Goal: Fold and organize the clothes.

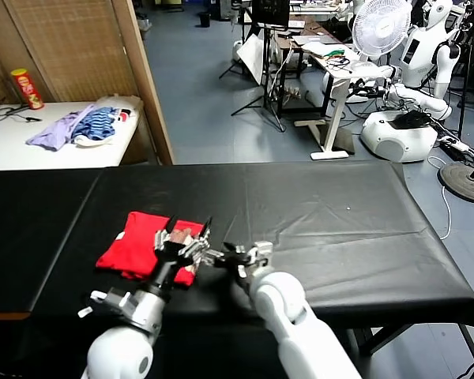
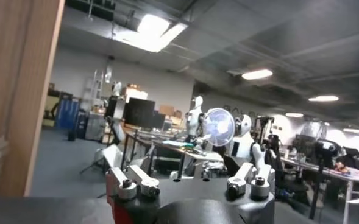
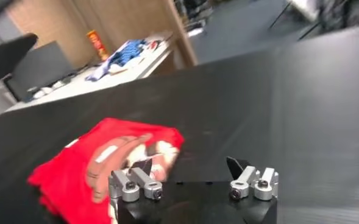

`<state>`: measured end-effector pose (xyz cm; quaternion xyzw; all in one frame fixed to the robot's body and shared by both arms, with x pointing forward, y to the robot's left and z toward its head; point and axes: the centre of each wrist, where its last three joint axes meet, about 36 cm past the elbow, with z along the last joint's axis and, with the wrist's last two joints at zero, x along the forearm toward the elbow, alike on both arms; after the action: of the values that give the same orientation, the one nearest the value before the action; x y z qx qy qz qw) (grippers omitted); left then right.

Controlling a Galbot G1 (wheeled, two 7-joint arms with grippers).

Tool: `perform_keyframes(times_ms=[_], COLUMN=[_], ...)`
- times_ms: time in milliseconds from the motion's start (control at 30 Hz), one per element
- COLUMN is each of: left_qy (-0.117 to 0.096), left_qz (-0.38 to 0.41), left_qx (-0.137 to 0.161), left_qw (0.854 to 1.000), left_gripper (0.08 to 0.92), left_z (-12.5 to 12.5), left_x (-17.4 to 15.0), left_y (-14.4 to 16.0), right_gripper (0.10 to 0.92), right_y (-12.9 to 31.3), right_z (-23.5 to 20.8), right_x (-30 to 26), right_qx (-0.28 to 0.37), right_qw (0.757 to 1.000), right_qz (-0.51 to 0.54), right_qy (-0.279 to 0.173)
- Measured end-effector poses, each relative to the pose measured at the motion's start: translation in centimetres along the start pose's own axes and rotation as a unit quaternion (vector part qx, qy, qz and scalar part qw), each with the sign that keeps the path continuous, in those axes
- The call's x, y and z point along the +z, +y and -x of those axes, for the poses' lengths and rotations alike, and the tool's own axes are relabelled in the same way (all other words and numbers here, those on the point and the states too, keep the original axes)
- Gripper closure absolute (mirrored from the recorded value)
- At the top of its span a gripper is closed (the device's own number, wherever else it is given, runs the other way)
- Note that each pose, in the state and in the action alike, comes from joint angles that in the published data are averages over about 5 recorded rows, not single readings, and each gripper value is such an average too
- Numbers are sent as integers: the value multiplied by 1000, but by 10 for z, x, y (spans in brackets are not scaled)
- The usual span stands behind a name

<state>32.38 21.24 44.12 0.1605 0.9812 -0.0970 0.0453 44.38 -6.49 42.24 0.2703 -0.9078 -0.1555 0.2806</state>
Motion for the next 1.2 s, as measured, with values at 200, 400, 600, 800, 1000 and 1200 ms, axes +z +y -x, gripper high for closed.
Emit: perform_keyframes(times_ms=[200,400,600,800,1000,1200], left_qy=[-1,3,13,30,53,93], left_qz=[7,16,34,54,77,82], left_qx=[-14,-31,-49,-72,-102,-143], left_qw=[1000,999,998,996,990,982], left_gripper=[201,201,201,201,201,201], left_z=[-8,-13,-19,-25,-33,-48], left_x=[-4,-2,7,17,28,30], left_y=[7,14,23,31,38,43], right_gripper=[616,888,888,641,345,227], right_y=[6,-4,-35,-75,-99,-91], right_z=[25,33,29,2,-42,-94], right_x=[2,3,2,10,23,47], right_qx=[-4,7,53,89,102,140], right_qw=[1000,993,959,896,874,902], right_qz=[-15,-112,-273,-420,-446,-363], right_qy=[4,-26,-60,-115,-165,-187])
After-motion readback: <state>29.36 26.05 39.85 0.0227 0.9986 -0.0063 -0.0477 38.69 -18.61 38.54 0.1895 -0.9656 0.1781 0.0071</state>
